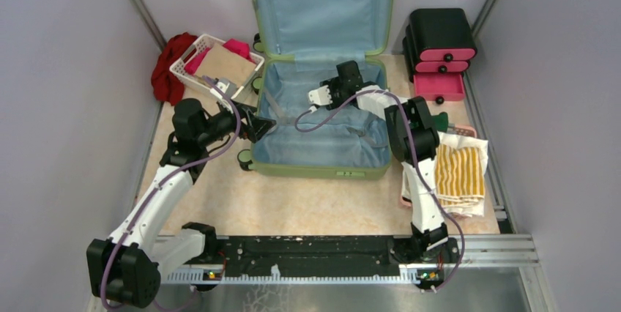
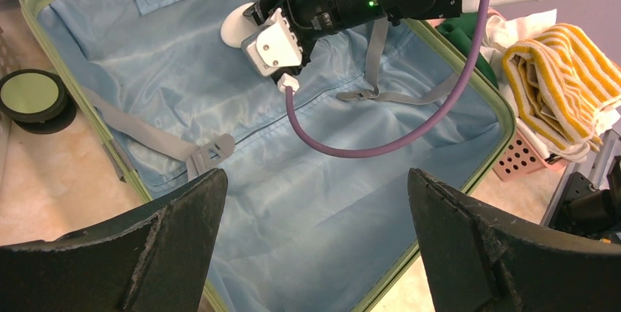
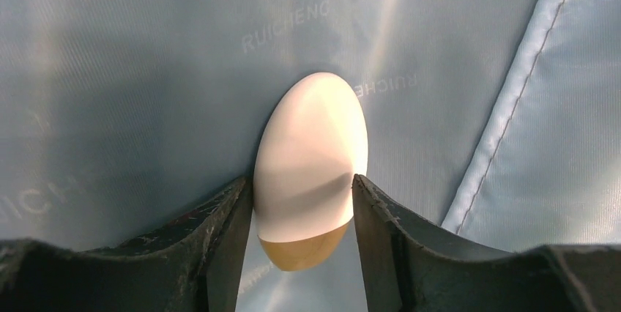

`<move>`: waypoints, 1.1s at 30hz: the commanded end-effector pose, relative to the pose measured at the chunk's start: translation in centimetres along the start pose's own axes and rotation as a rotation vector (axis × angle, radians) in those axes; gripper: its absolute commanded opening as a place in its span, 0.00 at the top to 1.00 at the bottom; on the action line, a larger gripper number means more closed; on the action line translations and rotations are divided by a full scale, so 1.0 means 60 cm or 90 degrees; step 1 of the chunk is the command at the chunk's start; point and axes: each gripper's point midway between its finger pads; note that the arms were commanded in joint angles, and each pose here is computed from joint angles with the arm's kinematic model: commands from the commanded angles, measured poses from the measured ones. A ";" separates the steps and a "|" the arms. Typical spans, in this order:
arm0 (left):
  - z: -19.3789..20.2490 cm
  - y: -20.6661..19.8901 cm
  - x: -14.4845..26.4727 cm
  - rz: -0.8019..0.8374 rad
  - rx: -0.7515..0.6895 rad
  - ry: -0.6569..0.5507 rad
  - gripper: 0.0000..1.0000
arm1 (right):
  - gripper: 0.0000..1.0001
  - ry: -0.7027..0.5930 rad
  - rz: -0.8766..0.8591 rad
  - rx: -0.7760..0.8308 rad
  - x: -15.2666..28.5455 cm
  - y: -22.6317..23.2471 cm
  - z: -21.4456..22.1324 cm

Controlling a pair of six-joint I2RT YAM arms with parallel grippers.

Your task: Open, take out, and arrange the luggage

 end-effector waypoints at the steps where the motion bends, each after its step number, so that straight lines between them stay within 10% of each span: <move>1: -0.011 0.003 0.002 -0.002 -0.019 -0.015 0.01 | 0.49 -0.033 0.021 -0.029 0.003 -0.015 -0.028; 33: -0.009 0.004 0.001 -0.001 -0.017 -0.013 0.01 | 0.50 -0.034 0.132 -0.078 0.071 -0.103 -0.049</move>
Point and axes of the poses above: each gripper's point midway between its finger pads, its own x axis back along the fingers, its own y axis along the line the jaws close on, z = x × y, and after that the axes turned 3 degrees about -x, right-handed
